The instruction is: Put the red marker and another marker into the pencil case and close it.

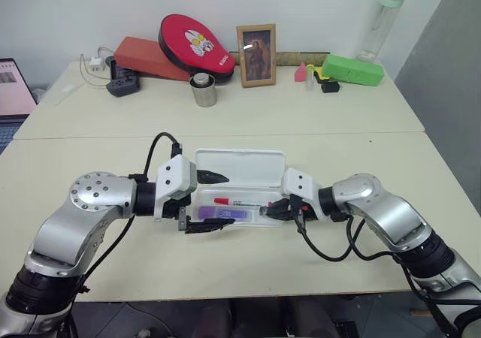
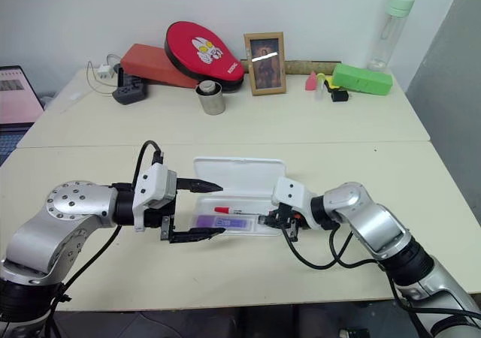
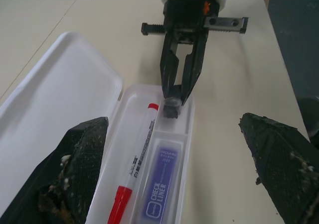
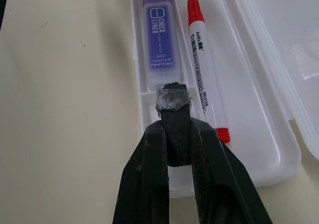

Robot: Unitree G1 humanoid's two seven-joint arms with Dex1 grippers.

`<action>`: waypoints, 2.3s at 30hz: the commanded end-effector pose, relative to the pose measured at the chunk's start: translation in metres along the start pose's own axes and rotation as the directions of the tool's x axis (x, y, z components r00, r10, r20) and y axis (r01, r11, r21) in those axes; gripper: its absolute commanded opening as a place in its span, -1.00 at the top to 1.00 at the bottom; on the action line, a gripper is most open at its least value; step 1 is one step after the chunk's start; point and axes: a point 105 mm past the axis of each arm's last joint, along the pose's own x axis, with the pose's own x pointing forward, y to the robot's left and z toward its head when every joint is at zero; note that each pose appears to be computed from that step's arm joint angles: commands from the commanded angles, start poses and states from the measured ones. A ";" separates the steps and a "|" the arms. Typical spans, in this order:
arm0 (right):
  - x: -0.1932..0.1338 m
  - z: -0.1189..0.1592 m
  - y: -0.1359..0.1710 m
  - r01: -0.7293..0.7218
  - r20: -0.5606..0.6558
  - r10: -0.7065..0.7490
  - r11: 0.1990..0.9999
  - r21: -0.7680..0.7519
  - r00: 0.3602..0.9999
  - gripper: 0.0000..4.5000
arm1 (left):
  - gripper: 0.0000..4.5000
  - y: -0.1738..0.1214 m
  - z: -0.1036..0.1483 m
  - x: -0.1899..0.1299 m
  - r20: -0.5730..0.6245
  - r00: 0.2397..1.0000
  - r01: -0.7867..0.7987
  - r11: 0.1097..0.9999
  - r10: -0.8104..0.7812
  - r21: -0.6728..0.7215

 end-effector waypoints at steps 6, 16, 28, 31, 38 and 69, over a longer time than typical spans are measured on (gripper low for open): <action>-0.005 0.013 0.000 -0.002 0.031 0.003 0.999 -0.036 1.000 0.16 | -1.00 -0.001 0.008 0.001 0.022 1.000 -0.012 1.000 0.012 0.022; -0.010 0.014 -0.005 0.013 0.045 -0.012 0.999 -0.032 0.999 -0.74 | -1.00 0.001 0.007 0.001 0.027 0.999 -0.033 0.999 0.033 0.008; -0.071 0.086 -0.027 0.022 0.375 -0.016 1.000 -0.013 0.927 -0.90 | -1.00 0.022 0.030 -0.052 0.166 0.934 -0.295 0.946 0.316 -0.136; -0.078 0.106 -0.058 0.105 0.420 -0.102 0.994 0.016 0.902 -0.72 | -1.00 0.032 0.035 -0.077 0.197 0.883 -0.399 0.902 0.427 -0.167; -0.054 0.105 -0.123 0.271 0.311 -0.278 0.960 0.066 0.909 -0.01 | -1.00 0.036 0.036 -0.097 0.242 0.808 -0.488 0.840 0.538 -0.236; -0.016 0.069 -0.052 -0.066 0.101 0.089 0.975 -0.211 0.991 0.97 | -1.00 -0.003 0.026 -0.085 0.120 0.933 -0.303 0.922 0.339 -0.241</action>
